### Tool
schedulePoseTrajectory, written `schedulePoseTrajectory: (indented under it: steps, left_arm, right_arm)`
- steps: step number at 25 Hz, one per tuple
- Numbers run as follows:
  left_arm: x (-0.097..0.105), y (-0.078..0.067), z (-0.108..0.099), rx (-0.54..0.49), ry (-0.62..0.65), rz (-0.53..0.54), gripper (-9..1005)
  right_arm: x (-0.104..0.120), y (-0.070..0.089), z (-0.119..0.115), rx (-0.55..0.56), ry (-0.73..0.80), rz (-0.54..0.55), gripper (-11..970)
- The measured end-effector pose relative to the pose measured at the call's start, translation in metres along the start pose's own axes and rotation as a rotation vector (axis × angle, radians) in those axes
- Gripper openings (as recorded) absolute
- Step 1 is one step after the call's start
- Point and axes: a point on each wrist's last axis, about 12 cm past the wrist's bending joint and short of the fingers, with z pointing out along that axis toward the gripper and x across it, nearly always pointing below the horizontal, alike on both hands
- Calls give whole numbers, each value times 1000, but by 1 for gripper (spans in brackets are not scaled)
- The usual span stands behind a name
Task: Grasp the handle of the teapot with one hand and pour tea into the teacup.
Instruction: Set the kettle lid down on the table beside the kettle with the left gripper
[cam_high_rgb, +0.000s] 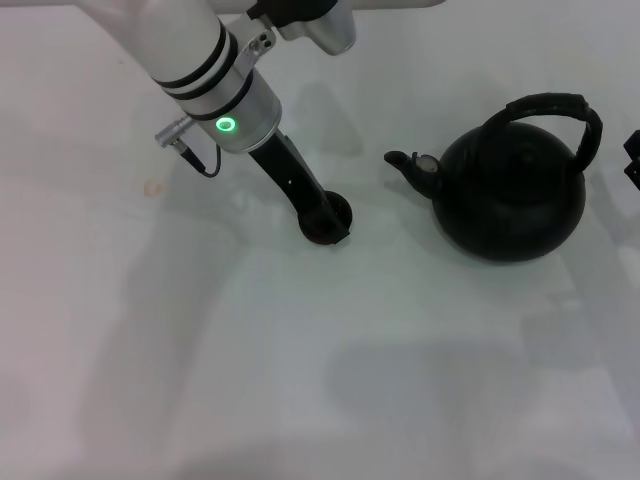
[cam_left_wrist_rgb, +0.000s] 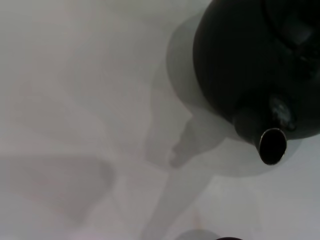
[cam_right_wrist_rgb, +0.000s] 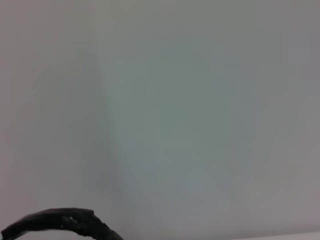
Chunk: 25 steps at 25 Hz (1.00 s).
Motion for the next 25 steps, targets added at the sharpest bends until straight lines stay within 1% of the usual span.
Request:
schedulePoseTrajectory:
  steps: [8,25]
  left_arm:
    - [4,1,1,-1,6,-3,694]
    - [3,0,1,0,12,-5,694]
  right_arm:
    - [0,0,0,0,1,0,875]
    - [0,0,0,2,-1,2,875]
